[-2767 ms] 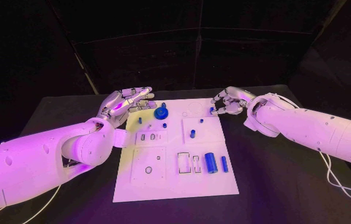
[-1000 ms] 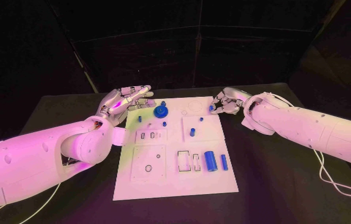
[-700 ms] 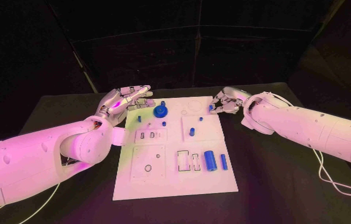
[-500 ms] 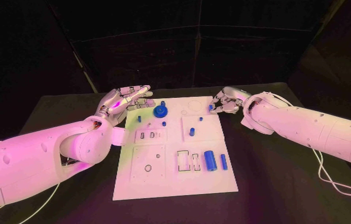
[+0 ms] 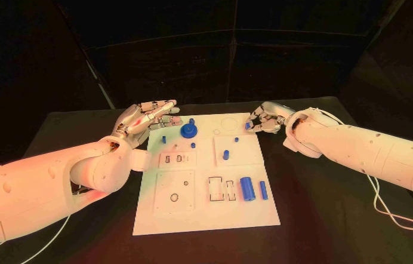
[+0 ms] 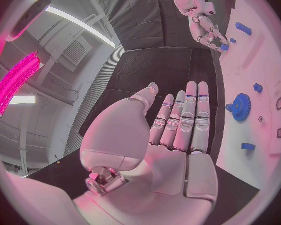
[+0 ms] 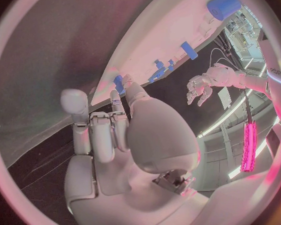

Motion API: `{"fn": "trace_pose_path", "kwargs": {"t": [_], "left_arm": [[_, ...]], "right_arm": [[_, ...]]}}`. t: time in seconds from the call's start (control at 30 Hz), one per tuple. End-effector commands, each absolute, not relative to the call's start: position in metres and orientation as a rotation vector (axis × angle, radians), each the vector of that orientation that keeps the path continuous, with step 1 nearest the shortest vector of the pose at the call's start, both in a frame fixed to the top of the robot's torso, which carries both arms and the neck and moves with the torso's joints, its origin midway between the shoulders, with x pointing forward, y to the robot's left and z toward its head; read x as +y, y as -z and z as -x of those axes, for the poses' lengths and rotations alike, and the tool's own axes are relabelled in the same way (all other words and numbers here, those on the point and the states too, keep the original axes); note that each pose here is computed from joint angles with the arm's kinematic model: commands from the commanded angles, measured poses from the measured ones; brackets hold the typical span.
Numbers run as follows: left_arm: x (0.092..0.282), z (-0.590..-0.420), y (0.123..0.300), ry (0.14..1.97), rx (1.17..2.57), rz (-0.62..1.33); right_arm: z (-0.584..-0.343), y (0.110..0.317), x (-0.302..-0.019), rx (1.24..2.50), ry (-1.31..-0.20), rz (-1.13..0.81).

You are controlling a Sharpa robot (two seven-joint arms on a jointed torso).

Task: Assemble the parts on the task board

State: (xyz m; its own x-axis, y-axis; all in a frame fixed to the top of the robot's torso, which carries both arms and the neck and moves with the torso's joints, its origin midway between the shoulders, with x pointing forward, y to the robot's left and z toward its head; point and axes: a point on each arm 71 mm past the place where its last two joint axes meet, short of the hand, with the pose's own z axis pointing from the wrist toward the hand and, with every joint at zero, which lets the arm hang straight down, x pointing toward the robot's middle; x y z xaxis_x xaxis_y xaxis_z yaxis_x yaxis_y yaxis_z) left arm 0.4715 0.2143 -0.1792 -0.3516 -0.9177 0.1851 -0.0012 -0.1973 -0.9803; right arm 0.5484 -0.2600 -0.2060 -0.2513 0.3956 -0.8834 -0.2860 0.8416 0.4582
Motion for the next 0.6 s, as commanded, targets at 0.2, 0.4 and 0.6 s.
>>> {"fn": "trace_pose_path", "kwargs": {"t": [0.2,0.4,0.6], "left_arm": [[0.2132,-0.4711,0.1783,1.656,1.348,1.126],[0.2134,-0.4712,0.1784,1.655,1.349,1.127],[0.2133,-0.4713,0.1784,1.655,1.35,1.127]], "right_arm": [[-0.5486,0.2046,-0.2583,1.703,-0.644,-0.089],[-0.5484,0.2045,-0.2569,1.702,-0.647,-0.087],[-0.5485,0.2044,-0.2554,1.7,-0.651,-0.085]]}}
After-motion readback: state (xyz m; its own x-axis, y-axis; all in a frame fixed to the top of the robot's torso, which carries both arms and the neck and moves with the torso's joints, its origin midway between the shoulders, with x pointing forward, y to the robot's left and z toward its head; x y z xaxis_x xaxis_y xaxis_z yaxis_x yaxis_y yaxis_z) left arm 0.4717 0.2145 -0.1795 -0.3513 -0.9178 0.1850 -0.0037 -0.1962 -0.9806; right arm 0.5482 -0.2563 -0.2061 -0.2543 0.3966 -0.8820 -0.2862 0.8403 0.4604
